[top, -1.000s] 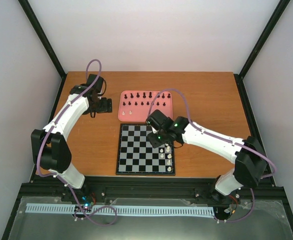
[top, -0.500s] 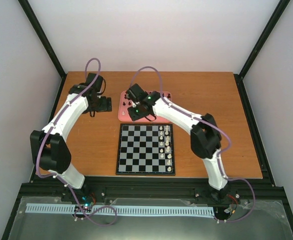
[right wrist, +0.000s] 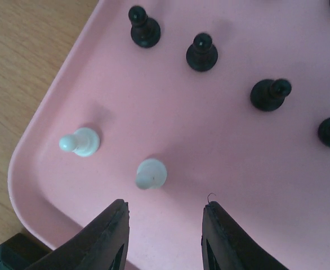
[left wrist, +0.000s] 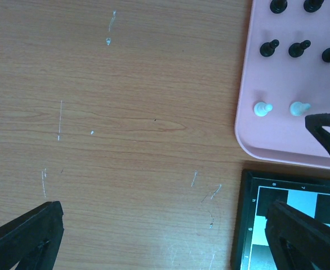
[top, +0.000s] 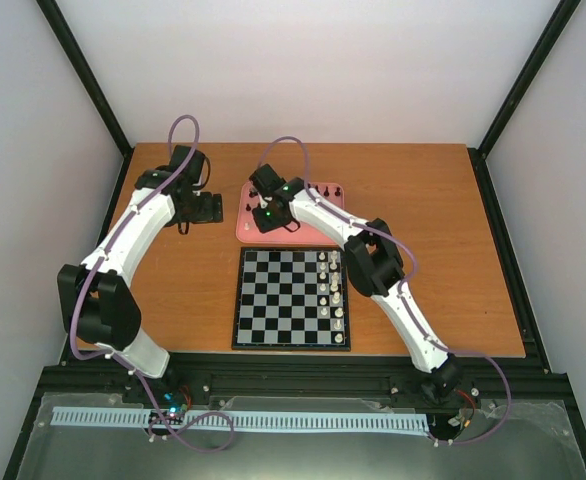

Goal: Set up the chess pieces on the board
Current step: Pick up the chess piece from the storage box.

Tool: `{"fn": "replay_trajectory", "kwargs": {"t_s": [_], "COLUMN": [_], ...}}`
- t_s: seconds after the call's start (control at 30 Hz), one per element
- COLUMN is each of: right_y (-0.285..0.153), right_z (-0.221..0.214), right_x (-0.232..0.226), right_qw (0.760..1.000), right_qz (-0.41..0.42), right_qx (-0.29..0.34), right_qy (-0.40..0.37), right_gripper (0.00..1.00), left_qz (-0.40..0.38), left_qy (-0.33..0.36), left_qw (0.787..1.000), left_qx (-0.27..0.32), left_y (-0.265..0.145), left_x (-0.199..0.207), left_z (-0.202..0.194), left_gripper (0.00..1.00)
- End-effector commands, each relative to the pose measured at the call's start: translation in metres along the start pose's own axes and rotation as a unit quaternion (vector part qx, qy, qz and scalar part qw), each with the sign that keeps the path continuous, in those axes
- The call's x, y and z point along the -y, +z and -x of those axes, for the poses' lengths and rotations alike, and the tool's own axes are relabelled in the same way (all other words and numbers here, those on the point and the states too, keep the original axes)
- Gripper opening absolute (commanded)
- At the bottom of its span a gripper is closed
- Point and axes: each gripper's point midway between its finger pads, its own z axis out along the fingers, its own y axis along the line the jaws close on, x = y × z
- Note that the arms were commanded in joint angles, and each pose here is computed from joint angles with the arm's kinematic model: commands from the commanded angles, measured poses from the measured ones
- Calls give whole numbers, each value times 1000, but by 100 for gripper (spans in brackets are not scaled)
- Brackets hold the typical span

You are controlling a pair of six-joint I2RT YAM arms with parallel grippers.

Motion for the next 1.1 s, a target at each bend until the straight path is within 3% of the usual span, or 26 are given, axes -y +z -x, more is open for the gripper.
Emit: {"fn": "replay_trajectory", "kwargs": {"t_s": [0.0,0.6,1.07], "right_y": [-1,36,32], "right_z": [9,13,12], "right_x": [-2,3,12], "right_qw": [1000,1000,1000], "right_qz": [8,28,15], "right_qx": [7,7,1], "right_qy": [-15,-13,-11], "right_gripper": [42,39,10], "left_qz": [-7,-4,-7], "left_qy": [-3,0,0], "left_qw": [1000,1000,1000], "left_qx": [16,4,-1], "left_y": [-11,0,4], "left_x": [3,5,7], "left_z": [8,7,6], "left_gripper": [100,100,100]}}
